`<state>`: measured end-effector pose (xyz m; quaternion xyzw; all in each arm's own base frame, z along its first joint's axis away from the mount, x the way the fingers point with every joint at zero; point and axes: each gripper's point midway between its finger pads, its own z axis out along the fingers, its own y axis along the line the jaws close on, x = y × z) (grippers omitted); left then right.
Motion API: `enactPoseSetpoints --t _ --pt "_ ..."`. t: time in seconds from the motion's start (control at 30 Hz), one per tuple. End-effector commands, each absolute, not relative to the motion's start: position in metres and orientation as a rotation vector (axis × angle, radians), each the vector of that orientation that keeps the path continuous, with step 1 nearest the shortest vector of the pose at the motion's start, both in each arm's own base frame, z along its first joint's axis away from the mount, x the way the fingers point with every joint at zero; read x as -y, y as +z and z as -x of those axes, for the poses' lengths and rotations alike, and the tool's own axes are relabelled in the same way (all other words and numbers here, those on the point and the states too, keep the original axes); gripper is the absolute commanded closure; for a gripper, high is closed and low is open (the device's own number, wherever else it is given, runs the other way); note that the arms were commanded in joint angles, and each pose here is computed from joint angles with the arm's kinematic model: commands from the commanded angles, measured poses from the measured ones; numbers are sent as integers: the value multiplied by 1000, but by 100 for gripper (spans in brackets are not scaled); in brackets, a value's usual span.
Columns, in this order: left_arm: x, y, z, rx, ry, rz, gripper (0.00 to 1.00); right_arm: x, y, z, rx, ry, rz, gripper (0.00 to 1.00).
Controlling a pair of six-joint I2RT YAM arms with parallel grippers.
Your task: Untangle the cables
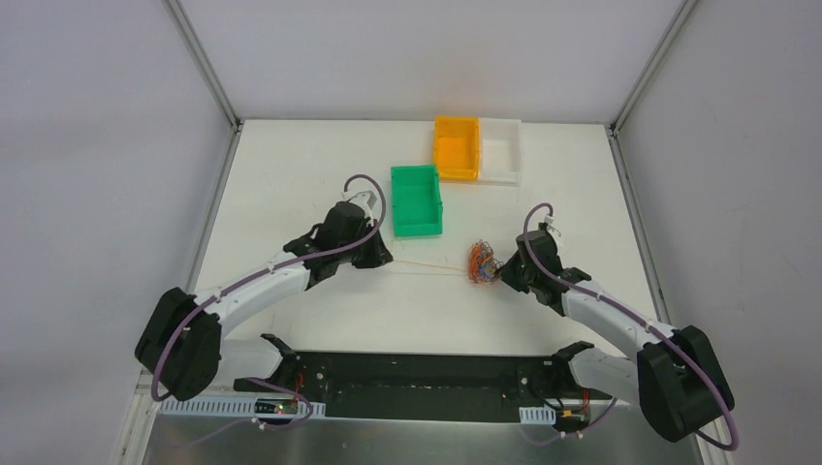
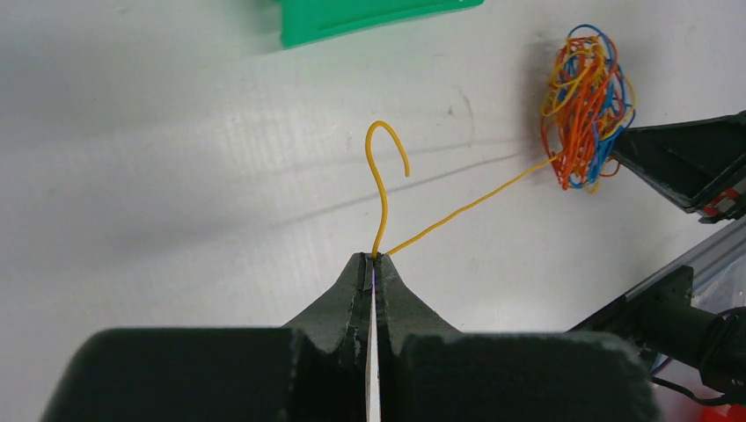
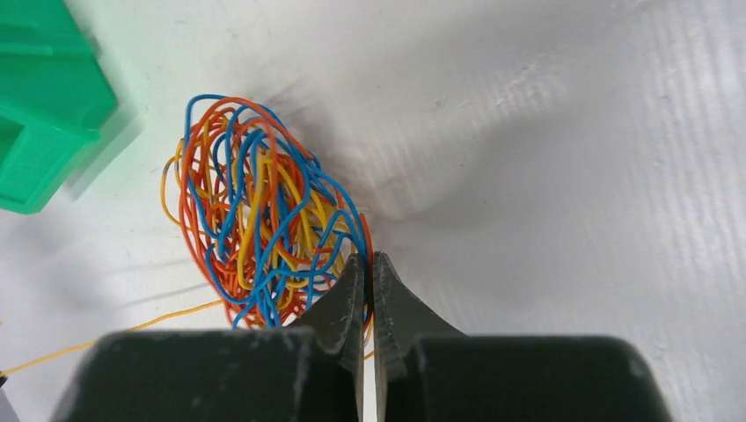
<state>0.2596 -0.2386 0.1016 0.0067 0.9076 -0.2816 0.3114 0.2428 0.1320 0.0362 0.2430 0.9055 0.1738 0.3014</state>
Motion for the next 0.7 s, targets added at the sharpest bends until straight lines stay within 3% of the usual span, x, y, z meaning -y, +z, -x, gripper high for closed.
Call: enactPoseSetpoints --t 0.0,0.23,0.4,0.47,0.53,0.57,0.67 --pt "190 101 -252 -2378 -545 9 100 -106 48 -249 -2343 328 -714 100" --pt "183 106 -245 -2363 -541 3 100 -120 56 -246 -2390 402 -616 100" --pt "118 102 -254 -2365 -283 272 100 -93 65 -248 -2335 246 -675 100" --pt "93 106 -255 -2340 -234 363 100 -77 68 -247 -2296 163 -726 87" --pt "71 112 -253 -2302 -171 451 100 -65 69 -246 -2266 116 -781 45" --pt "63 115 -252 -2284 -146 482 100 -61 69 -245 -2259 109 -798 39" --pt "54 122 -250 -2244 -135 538 100 -64 68 -245 -2269 158 -800 36"
